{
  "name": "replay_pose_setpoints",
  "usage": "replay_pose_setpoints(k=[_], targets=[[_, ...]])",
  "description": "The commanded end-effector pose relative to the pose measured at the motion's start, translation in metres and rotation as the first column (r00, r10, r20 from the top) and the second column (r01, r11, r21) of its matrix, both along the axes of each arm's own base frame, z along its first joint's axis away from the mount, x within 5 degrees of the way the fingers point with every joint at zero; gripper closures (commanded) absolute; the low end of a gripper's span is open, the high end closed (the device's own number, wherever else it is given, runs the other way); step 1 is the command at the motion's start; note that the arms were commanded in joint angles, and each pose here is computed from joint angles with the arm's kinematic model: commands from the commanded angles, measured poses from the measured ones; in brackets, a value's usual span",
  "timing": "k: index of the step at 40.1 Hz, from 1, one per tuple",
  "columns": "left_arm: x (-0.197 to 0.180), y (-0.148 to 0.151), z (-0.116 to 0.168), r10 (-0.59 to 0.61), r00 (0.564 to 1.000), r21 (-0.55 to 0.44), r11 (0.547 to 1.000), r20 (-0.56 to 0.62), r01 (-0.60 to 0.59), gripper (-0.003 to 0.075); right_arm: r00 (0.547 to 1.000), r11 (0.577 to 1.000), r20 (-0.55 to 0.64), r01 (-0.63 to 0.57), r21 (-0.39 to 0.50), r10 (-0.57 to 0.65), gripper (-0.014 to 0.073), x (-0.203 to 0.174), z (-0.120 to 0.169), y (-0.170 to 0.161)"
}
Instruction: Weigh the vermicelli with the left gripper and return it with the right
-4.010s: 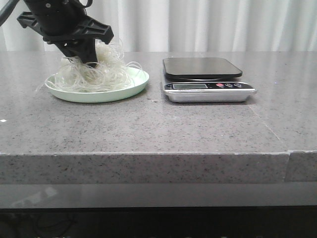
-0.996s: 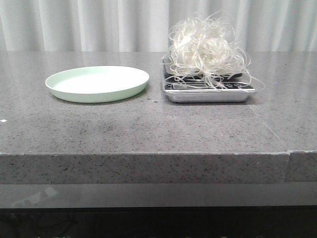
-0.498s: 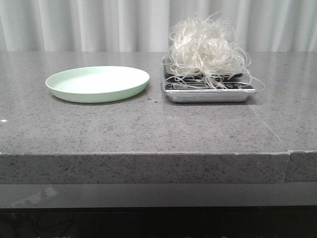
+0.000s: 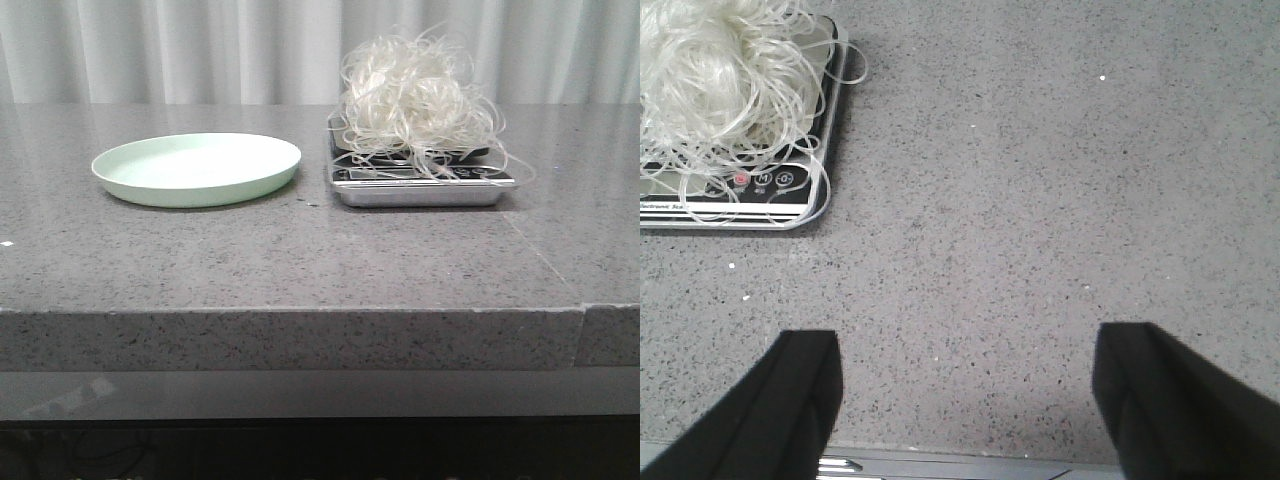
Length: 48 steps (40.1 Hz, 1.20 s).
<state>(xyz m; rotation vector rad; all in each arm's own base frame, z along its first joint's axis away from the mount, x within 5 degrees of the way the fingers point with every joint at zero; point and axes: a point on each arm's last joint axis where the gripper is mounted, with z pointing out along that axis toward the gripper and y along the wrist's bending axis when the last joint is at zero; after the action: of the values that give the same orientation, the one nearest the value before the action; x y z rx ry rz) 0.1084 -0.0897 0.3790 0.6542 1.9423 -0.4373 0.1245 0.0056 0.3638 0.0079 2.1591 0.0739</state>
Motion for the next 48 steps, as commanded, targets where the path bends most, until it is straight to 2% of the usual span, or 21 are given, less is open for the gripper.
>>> replay_pose_setpoints(k=[1,9,30,39,43,48], targets=[[0.0,-0.002,0.015,-0.007,0.997,-0.067,0.998,0.073,0.012,0.022,0.995,1.0,0.095,0.001,-0.002,-0.001,-0.0033,0.004,0.014,0.0],[0.0,-0.002,0.015,-0.007,0.997,-0.068,0.998,0.074,0.012,0.022,0.992,1.0,0.124,0.003,-0.001,-0.003,-0.0033,0.005,0.016,0.0],[0.0,-0.002,0.015,-0.007,0.997,-0.068,0.998,0.074,0.012,0.022,0.994,1.0,0.107,0.004,-0.001,-0.004,-0.0033,0.011,0.005,0.0],[0.0,-0.002,0.015,-0.007,0.997,-0.068,0.998,0.074,0.012,0.022,0.998,1.0,0.067,-0.003,0.015,0.002,-0.0033,0.025,0.001,0.001],[0.0,-0.002,0.015,-0.007,0.997,-0.068,0.998,0.074,0.012,0.022,0.998,0.998,0.037,-0.059,0.015,0.058,-0.0033,0.038,0.001,0.009],[0.0,-0.002,0.015,-0.007,0.997,-0.068,0.998,0.074,0.012,0.022,0.982,0.982,0.002,-0.187,-0.014,0.187,-0.0033,0.059,0.003,0.027]])
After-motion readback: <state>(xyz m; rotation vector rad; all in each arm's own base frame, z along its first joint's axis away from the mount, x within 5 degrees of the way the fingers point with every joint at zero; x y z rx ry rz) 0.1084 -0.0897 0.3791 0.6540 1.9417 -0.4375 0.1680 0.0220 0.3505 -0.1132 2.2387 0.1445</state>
